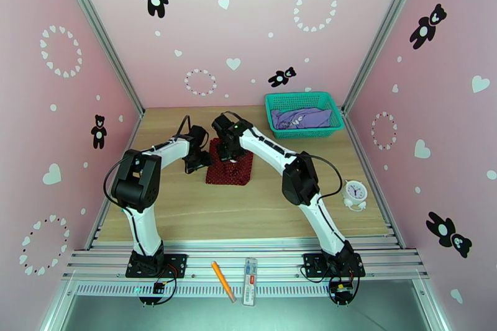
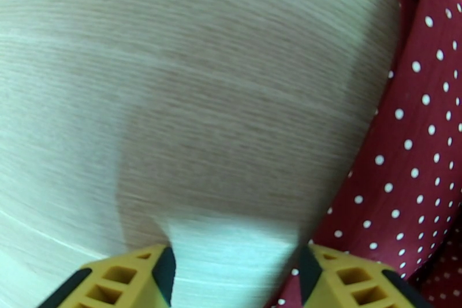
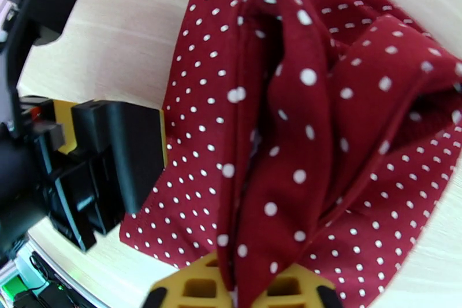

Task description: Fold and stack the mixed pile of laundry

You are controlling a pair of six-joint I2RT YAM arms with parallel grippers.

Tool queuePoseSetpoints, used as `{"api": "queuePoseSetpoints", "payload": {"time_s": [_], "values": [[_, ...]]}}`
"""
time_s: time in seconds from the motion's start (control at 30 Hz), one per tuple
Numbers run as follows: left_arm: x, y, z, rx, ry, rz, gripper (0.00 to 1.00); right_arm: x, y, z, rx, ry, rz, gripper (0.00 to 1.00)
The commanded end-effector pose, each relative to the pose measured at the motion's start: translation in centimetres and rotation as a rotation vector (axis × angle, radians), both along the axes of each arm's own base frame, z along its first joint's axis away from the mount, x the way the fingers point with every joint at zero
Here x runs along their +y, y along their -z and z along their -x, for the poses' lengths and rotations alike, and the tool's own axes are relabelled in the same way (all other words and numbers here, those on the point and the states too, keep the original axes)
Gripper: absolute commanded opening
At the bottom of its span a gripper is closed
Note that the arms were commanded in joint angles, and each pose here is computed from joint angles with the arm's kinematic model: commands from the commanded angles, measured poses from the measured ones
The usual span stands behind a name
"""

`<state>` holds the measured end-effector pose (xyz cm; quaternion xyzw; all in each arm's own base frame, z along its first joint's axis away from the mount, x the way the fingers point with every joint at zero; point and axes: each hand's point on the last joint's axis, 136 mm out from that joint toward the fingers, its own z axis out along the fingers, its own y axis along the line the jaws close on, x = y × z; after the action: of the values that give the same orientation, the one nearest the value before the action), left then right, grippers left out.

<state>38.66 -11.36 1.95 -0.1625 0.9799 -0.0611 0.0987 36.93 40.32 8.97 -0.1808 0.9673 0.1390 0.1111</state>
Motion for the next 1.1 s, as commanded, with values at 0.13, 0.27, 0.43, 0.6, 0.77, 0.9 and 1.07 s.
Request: {"api": "queuePoseSetpoints", "payload": {"time_s": [0.13,0.27,0.43,0.6,0.77,0.9,1.07], "values": [[1.6,-5.0,-0.2,-0.064,-0.005,-0.077,0.65,2.2,-1.0,0.3,0.002,-0.027,-0.082,0.6],[4.1,-10.4,0.0,-0.129,-0.027,-0.201,0.67,2.2,-2.8,0.2,-0.028,-0.038,-0.104,0.72],[8.1,-17.7,2.2,-0.214,-0.089,-0.348,0.7,1.6,-6.1,0.5,-0.076,-0.05,-0.128,0.74],[8.5,-21.5,4.6,-0.27,-0.11,-0.308,0.7,1.3,-8.6,1.4,-0.106,-0.057,-0.194,0.74],[7.4,-22.1,6.0,-0.293,-0.106,-0.211,0.7,1.7,-7.1,1.8,-0.076,-0.071,-0.222,0.55],[6.6,-22.1,6.7,-0.302,-0.096,-0.155,0.7,3.5,-3.3,1.6,-0.007,-0.086,-0.247,0.16],[5.4,-22.2,7.1,-0.313,-0.072,-0.088,0.7,4.7,1.5,1.7,0.073,-0.071,-0.24,0.0]]}}
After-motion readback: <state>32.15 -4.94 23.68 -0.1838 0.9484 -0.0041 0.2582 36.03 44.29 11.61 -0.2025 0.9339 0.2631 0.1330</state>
